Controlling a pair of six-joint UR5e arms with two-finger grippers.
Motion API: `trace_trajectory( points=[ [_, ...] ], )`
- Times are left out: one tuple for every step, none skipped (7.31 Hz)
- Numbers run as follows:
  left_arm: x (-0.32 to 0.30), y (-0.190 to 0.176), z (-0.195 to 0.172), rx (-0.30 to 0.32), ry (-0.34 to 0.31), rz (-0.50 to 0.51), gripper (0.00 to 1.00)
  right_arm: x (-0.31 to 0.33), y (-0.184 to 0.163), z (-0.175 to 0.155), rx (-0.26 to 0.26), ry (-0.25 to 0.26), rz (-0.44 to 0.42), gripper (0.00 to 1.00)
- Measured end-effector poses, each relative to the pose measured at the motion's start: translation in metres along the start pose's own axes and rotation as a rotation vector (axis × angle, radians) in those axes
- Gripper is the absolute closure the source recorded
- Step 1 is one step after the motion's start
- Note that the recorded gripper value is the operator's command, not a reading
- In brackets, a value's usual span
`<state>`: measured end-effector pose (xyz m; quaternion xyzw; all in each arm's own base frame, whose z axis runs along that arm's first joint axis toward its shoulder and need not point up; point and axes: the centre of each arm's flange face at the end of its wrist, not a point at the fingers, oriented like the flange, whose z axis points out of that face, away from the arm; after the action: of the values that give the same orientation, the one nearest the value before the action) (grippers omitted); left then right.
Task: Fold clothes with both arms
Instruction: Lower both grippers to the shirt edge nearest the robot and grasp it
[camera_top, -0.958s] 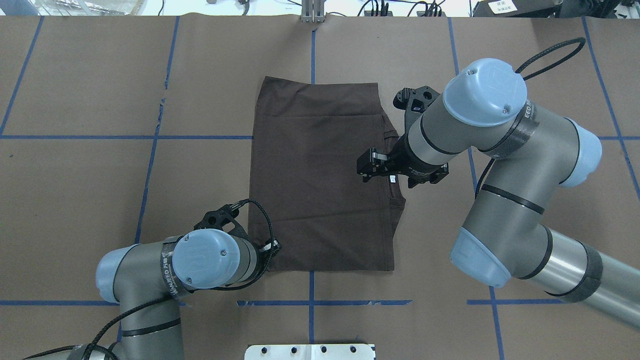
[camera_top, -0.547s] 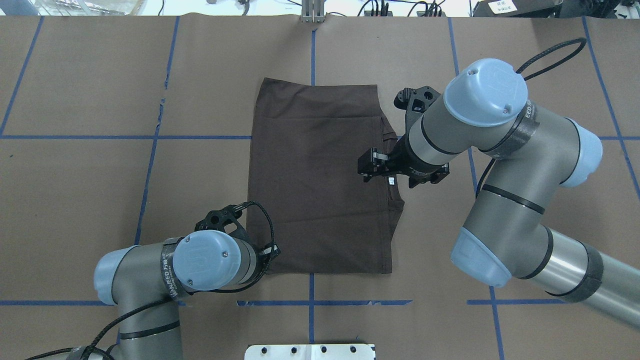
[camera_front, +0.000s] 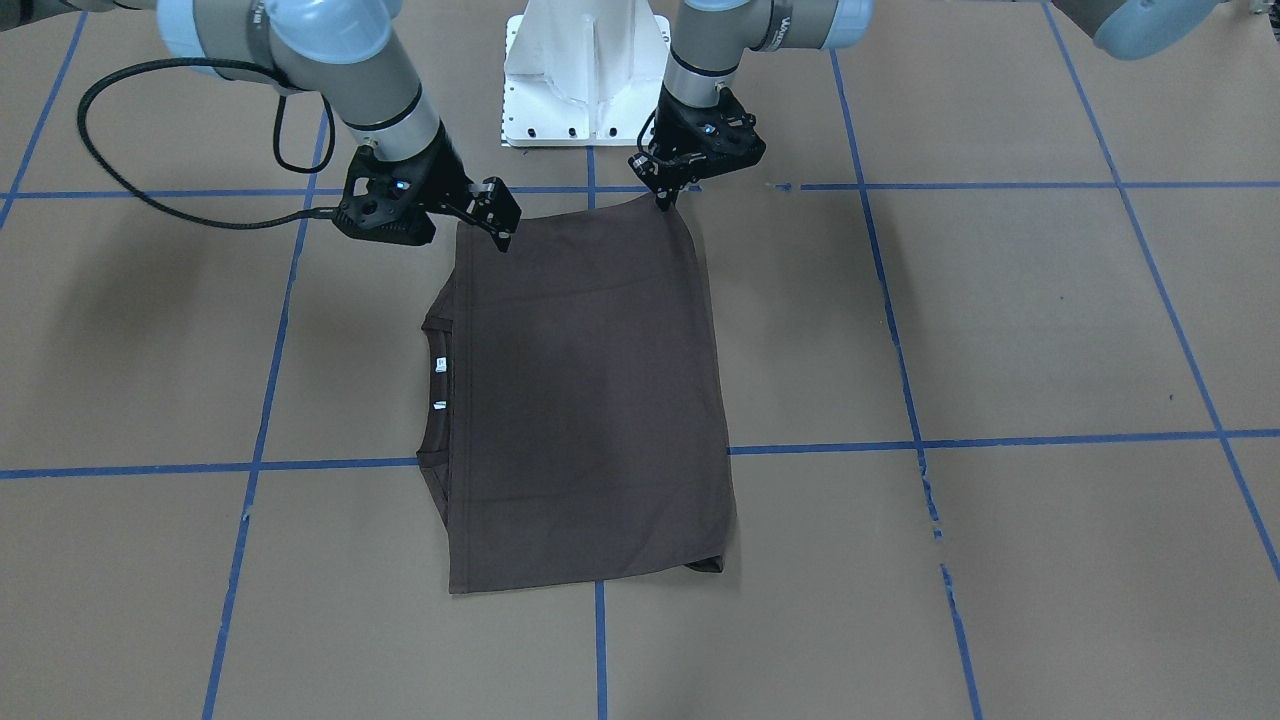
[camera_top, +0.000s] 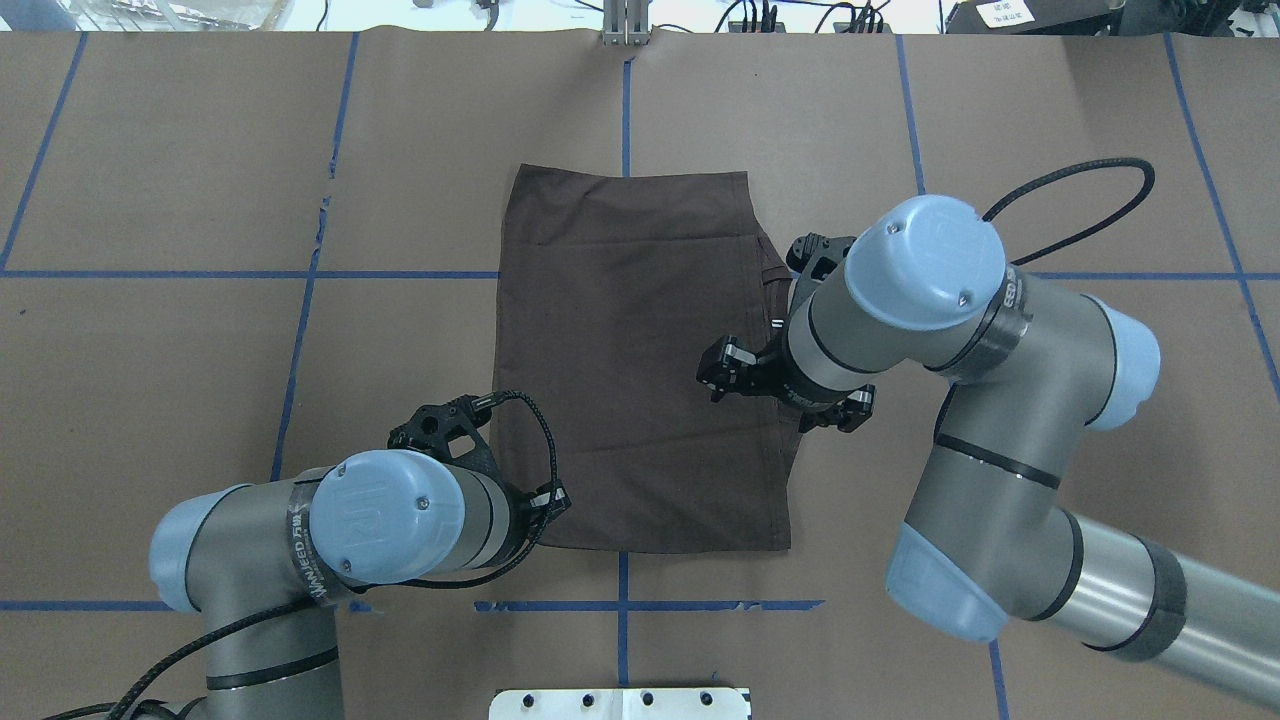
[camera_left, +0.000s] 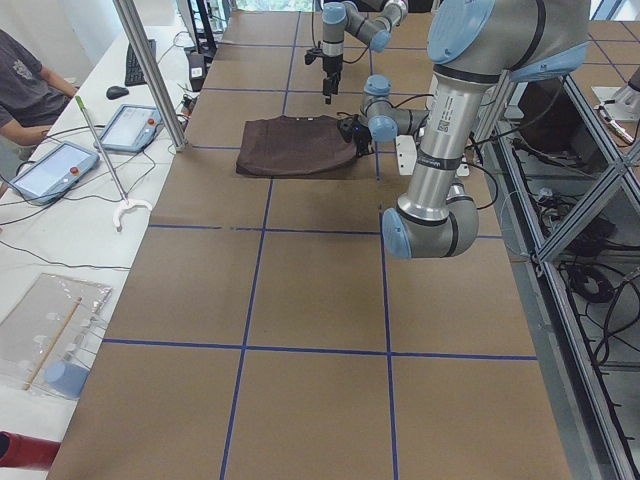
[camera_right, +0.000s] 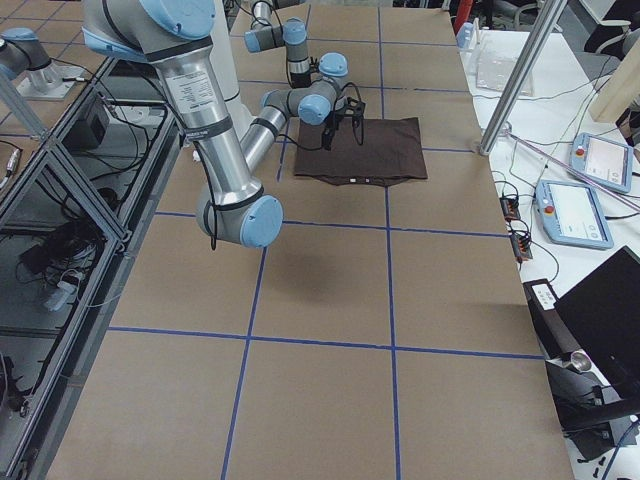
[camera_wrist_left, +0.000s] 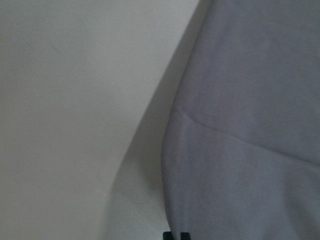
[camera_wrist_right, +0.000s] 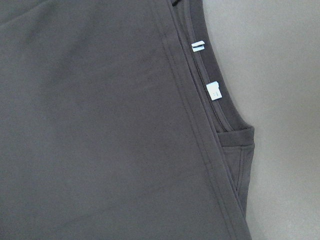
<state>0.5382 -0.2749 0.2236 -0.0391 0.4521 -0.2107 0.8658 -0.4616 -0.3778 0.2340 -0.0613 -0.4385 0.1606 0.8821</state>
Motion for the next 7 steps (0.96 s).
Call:
trace_trajectory(
  points=[
    [0.001, 0.0, -0.002, -0.001, 0.003, 0.008, 1.0, 0.001, 0.023, 0.018, 0.038, 0.015, 0.08, 0.0],
    [0.001, 0.0, -0.002, -0.002, 0.004, 0.014, 1.0, 0.004, 0.049, 0.038, 0.071, 0.023, 0.166, 0.0],
    [0.002, 0.0, -0.002, -0.002, 0.005, 0.021, 1.0, 0.007, 0.069, 0.051, 0.091, 0.023, 0.23, 0.0],
    [0.002, 0.0, -0.002, -0.002, 0.005, 0.024, 1.0, 0.009, 0.082, 0.06, 0.097, 0.02, 0.276, 0.0],
    [0.002, 0.0, -0.002, -0.002, 0.005, 0.025, 1.0, 0.013, 0.09, 0.068, 0.101, 0.02, 0.311, 0.0],
    [0.002, 0.0, -0.002, -0.003, 0.004, 0.026, 1.0, 0.018, 0.094, 0.078, 0.112, 0.028, 0.326, 0.0],
    [0.002, 0.0, -0.002, -0.003, 0.005, 0.026, 1.0, 0.023, 0.096, 0.089, 0.123, 0.044, 0.334, 0.0]
  ],
)
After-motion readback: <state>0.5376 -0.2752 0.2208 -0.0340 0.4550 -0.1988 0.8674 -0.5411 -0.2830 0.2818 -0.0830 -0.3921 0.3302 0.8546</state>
